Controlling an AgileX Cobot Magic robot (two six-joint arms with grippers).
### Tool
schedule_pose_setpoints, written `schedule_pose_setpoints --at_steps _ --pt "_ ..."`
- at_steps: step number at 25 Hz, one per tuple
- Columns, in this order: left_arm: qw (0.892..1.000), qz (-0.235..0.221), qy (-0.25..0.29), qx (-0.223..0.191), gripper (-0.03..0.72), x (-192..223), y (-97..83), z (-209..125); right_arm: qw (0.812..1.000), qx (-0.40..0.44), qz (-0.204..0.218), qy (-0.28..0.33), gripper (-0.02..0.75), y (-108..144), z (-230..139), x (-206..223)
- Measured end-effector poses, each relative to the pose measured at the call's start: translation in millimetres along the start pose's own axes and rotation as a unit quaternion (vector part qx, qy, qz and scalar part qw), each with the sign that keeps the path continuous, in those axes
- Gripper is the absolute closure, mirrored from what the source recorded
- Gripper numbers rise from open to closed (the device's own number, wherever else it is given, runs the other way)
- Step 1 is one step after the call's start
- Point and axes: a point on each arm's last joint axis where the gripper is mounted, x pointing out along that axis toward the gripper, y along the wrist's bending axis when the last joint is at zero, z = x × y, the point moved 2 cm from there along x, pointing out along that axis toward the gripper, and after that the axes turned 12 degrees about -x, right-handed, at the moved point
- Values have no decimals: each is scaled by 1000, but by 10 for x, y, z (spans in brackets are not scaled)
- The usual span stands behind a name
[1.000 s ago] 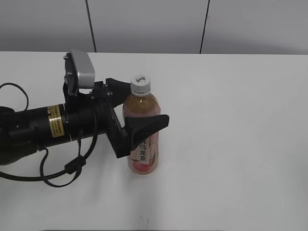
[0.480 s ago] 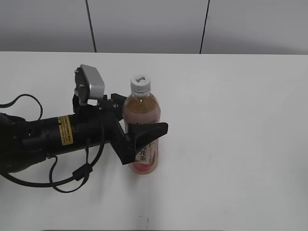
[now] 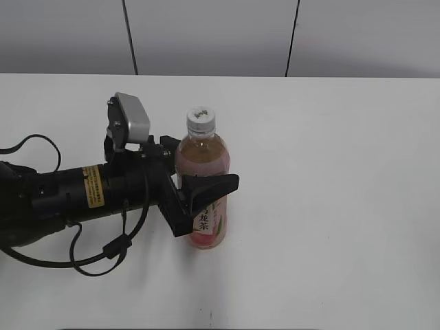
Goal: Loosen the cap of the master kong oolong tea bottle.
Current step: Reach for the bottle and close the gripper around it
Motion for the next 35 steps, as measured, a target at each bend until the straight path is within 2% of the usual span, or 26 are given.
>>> schedule_pose_setpoints --at_steps 25,29,35 --pt "1000 0 0 0 249 0 -1 1 1000 3 6 -2 214 13 4 0" --pt "1000 0 0 0 249 0 -1 1 999 -4 20 34 214 -5 86 111" --pt "1000 0 0 0 249 0 -1 1 992 -49 49 104 214 -97 410 428"
